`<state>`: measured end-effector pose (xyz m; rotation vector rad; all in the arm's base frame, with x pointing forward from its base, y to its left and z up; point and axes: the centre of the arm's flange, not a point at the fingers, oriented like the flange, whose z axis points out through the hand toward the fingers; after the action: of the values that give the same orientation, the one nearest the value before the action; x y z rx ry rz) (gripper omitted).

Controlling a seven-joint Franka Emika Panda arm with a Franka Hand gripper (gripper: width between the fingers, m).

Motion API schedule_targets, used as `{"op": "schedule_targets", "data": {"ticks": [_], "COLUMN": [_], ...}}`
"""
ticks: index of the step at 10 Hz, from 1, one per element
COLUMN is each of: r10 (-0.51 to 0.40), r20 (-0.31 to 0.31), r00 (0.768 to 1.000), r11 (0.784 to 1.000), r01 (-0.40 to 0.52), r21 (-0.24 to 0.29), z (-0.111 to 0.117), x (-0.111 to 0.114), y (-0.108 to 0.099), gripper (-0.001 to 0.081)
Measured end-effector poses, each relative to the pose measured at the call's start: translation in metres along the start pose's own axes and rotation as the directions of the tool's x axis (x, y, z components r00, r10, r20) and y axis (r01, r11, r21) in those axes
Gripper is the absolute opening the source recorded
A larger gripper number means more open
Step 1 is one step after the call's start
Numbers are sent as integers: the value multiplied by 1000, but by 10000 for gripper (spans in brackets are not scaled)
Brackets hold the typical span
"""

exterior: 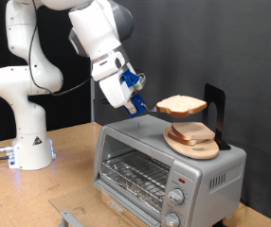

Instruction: Make a piece of toast with the oven

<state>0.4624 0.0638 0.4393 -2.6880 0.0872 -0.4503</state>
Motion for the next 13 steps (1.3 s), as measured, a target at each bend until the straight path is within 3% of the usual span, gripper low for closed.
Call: {"op": "schedule_targets", "data": {"ticks": [6,11,13], "r10": [29,54,29], "r20": [-5,34,53], "r00": [1000,998,998], "r11": [999,999,1000], "r01": [-29,-54,-28], "r21": [46,-9,-8], "z": [-43,-68,-70], "x": [-36,-54,-59], "y": [63,115,127], "gripper": [384,384,384]}}
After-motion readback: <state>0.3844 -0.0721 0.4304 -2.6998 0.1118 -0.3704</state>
